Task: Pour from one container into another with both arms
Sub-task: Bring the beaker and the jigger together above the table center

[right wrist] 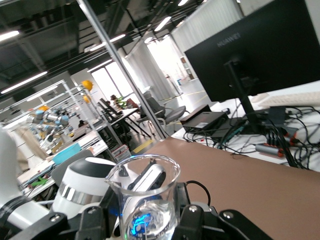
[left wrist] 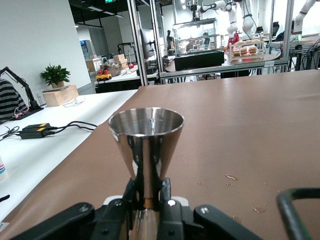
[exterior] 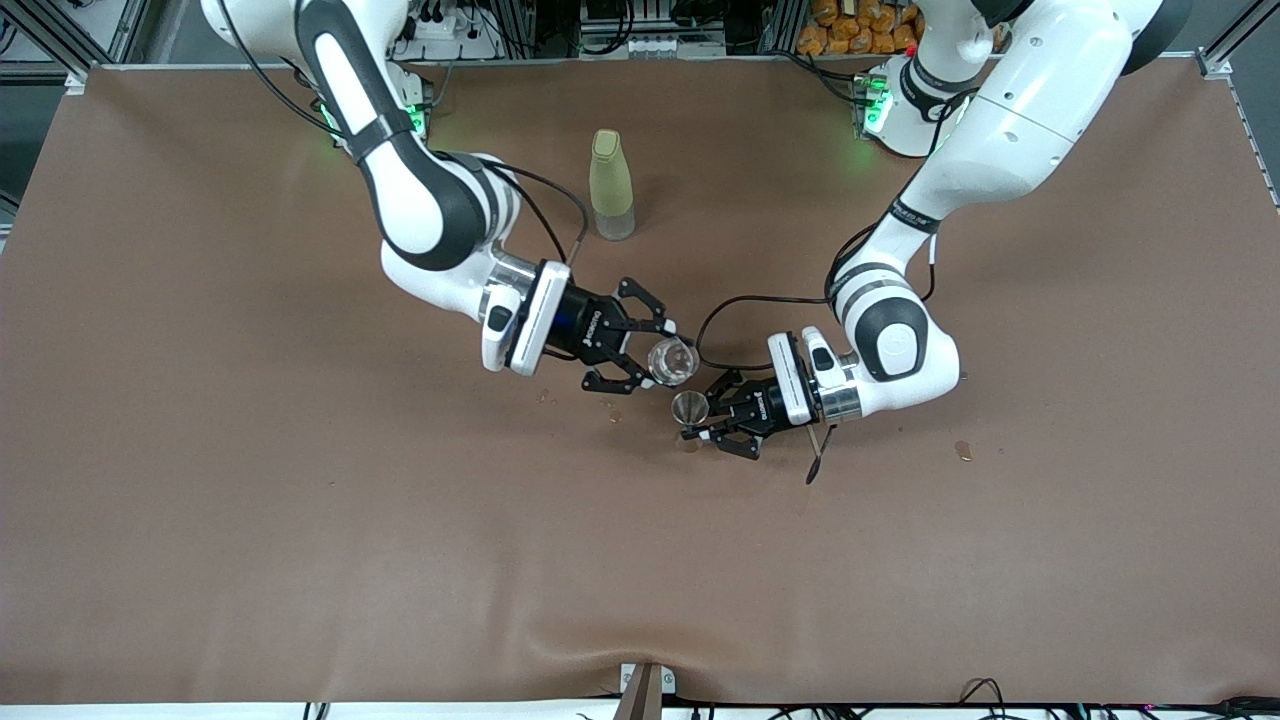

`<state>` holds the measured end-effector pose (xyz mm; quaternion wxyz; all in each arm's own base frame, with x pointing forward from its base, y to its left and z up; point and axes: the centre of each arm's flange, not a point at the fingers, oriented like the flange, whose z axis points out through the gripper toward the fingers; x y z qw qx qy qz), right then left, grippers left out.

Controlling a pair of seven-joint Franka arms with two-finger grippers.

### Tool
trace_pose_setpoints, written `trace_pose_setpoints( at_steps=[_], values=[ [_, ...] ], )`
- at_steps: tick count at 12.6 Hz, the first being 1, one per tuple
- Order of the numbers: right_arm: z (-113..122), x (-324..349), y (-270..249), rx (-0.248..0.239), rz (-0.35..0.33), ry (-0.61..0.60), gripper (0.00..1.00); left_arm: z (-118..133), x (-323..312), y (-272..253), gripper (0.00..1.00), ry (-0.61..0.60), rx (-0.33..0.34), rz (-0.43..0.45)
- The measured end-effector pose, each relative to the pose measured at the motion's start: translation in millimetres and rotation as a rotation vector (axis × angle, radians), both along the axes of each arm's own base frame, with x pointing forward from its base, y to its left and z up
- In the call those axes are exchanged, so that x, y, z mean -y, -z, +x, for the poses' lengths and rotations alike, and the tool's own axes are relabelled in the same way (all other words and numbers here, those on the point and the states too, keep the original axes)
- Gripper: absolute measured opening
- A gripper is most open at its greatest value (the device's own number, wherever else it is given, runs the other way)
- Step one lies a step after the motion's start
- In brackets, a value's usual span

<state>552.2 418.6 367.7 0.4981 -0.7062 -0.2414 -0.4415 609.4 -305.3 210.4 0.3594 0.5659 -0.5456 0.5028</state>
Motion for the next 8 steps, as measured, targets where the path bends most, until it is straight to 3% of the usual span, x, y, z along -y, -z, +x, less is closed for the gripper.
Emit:
trace_pose_setpoints(
  at_steps=[2,4,6,8],
  values=[
    [-4,-6,4,-0.083,0.034,0.041,0.50,1,-2,0,0.21,-0.003,0.000,0.002],
    [-7,-9,5,-0.131,0.040,0.079,0.50,2,-4,1,0.21,-0.006,0.001,0.005],
    [-4,-15,10,-0.127,0.027,0.080,0.50,3,-7,1,0.21,-0.010,0.001,0.007],
    [4,-22,21,-0.078,-0.014,0.060,0.50,4,-8,2,0.21,-0.012,0.001,0.007]
  ],
)
